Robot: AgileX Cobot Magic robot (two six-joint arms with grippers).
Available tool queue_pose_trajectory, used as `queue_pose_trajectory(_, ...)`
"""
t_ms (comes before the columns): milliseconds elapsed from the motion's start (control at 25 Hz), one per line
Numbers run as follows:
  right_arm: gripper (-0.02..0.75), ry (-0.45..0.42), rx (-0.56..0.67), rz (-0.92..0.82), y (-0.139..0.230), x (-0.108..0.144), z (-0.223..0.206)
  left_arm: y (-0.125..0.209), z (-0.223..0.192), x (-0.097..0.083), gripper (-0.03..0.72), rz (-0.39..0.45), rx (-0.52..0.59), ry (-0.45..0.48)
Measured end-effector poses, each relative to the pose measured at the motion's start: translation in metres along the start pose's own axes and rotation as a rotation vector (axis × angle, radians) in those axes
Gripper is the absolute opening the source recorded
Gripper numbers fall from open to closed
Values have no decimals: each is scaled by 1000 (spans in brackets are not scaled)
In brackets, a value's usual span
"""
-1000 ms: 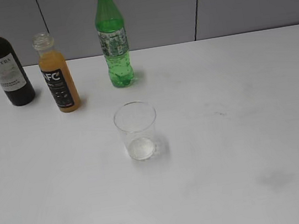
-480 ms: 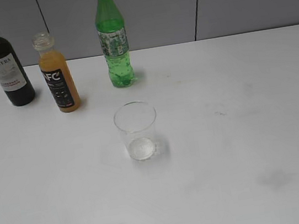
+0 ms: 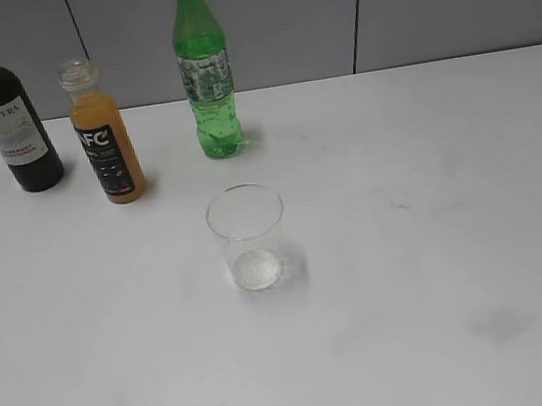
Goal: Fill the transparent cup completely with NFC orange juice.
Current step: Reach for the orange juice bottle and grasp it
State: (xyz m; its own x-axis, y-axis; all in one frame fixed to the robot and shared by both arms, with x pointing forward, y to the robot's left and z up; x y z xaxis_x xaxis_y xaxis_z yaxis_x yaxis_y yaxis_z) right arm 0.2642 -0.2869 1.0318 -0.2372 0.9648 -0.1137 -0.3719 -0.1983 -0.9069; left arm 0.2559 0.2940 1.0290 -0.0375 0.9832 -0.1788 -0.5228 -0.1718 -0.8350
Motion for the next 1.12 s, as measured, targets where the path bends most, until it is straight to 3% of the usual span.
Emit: queue_pose_trajectory(1120, 587, 0, 0, -1, 0, 0, 0, 0, 0, 0, 421, 0, 0, 0)
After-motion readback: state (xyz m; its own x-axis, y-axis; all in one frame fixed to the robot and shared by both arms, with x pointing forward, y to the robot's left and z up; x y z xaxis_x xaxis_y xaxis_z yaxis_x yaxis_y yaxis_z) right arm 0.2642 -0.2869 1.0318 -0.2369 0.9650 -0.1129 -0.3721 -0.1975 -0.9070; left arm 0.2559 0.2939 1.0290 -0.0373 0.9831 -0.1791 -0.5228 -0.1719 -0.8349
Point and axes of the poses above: a point on each arm's last joint axis where the gripper is mounted, z pointing back along that axis away from the gripper, x along the wrist's bending axis when the last joint is at zero, y = z × x, the point moved 2 cm from there along -z, pointing out along that axis toward the gripper, and after that the axes turned 9 degrees about z, right-handed, at the moved point
